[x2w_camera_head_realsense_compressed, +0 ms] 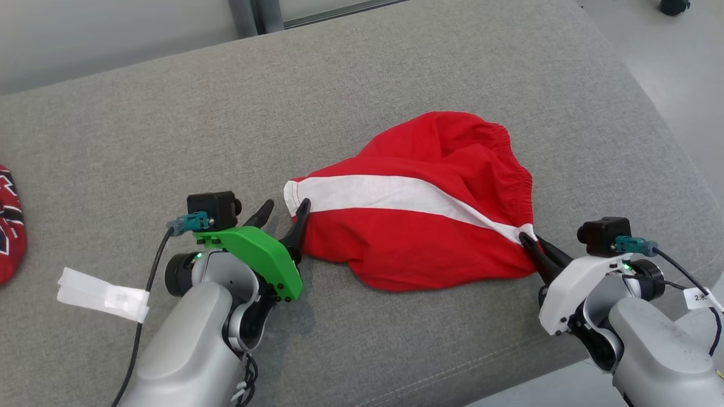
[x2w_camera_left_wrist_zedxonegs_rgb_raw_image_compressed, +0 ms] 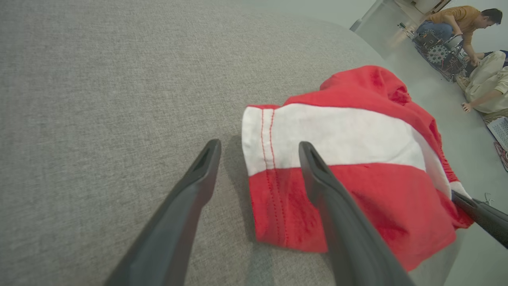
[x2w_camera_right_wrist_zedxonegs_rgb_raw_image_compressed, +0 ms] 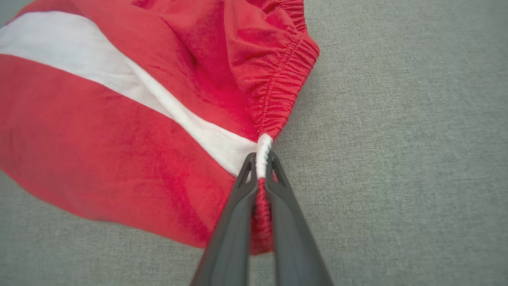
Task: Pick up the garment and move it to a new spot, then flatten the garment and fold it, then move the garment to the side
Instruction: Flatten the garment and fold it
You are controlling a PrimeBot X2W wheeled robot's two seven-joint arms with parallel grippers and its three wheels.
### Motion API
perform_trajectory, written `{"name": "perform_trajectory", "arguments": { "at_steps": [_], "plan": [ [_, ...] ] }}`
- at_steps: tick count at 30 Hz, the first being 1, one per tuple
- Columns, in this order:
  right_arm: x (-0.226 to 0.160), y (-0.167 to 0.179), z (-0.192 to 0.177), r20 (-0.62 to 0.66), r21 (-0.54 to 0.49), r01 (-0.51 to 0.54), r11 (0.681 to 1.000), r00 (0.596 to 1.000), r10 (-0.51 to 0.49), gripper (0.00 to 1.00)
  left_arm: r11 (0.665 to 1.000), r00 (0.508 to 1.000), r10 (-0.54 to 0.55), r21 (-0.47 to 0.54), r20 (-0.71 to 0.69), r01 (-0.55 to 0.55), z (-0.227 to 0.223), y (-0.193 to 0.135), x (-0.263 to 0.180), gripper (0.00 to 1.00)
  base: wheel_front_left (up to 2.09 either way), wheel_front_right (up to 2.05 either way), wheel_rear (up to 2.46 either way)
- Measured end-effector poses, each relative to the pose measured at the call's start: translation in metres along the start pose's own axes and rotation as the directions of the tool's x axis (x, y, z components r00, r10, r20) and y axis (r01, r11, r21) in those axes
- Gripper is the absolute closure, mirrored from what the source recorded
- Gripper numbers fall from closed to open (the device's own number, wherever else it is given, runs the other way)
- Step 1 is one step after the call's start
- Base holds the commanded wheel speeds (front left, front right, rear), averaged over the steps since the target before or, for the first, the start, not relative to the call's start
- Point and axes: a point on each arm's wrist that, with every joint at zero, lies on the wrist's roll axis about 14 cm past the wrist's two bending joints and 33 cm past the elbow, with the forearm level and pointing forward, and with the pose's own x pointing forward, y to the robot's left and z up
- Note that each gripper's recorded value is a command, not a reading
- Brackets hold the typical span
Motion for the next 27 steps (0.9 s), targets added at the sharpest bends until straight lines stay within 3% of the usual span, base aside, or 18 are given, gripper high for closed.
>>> {"name": "perform_trajectory", "arguments": {
  "at_steps": [9, 15, 16, 17, 18, 19, 20, 21, 27],
  "plan": [
    [0.001, -0.003, -0.001, 0.006, 0.010, 0.012, 1.000, 1.000, -0.012, 1.00, 0.997, 0.999, 0.008, -0.072, -0.032, -0.010, -0.005, 0.005, 0.008, 0.00, 0.00, 0.00, 0.00],
    [0.001, -0.006, -0.006, -0.004, 0.011, 0.020, 1.000, 1.000, -0.020, 1.00, 0.993, 0.999, -0.043, -0.109, -0.032, 0.039, -0.002, -0.006, 0.013, 0.03, 0.00, 0.00, 0.00],
    [0.001, -0.006, -0.005, -0.001, 0.014, 0.022, 1.000, 1.000, -0.022, 1.00, 0.993, 0.998, -0.045, -0.110, -0.034, 0.041, -0.003, -0.007, 0.014, 0.09, 0.00, 0.00, 0.00],
    [0.001, -0.007, -0.006, -0.002, 0.016, 0.023, 1.000, 1.000, -0.023, 1.00, 0.993, 0.998, -0.046, -0.109, -0.038, 0.042, -0.004, -0.007, 0.014, 0.25, 0.00, 0.00, 0.00],
    [0.001, -0.007, -0.006, -0.002, 0.016, 0.023, 1.000, 1.000, -0.023, 1.00, 0.993, 0.998, -0.048, -0.106, -0.043, 0.043, -0.005, -0.008, 0.014, 0.50, 0.00, 0.00, 0.00],
    [0.001, -0.007, -0.006, 0.000, 0.016, 0.024, 1.000, 1.000, -0.024, 1.00, 0.993, 0.997, -0.056, -0.104, -0.045, 0.051, -0.006, -0.009, 0.015, 0.54, 0.00, 0.00, 0.00],
    [0.002, -0.007, -0.006, -0.001, 0.015, 0.024, 1.000, 1.000, -0.024, 1.00, 0.993, 0.997, -0.060, -0.101, -0.046, 0.055, -0.006, -0.010, 0.015, 0.71, 0.00, 0.00, 0.00],
    [0.002, -0.007, -0.005, 0.001, 0.014, 0.023, 1.000, 1.000, -0.023, 1.00, 0.993, 0.997, -0.063, -0.098, -0.046, 0.058, -0.006, -0.011, 0.016, 1.00, 0.00, 0.00, 0.00],
    [0.003, -0.010, -0.004, 0.012, 0.020, 0.032, 0.999, 0.999, -0.033, 1.00, 0.992, 0.994, -0.109, -0.073, -0.019, 0.107, 0.001, -0.022, 0.017, 1.00, 0.00, 0.00, 0.00]
  ]
}}
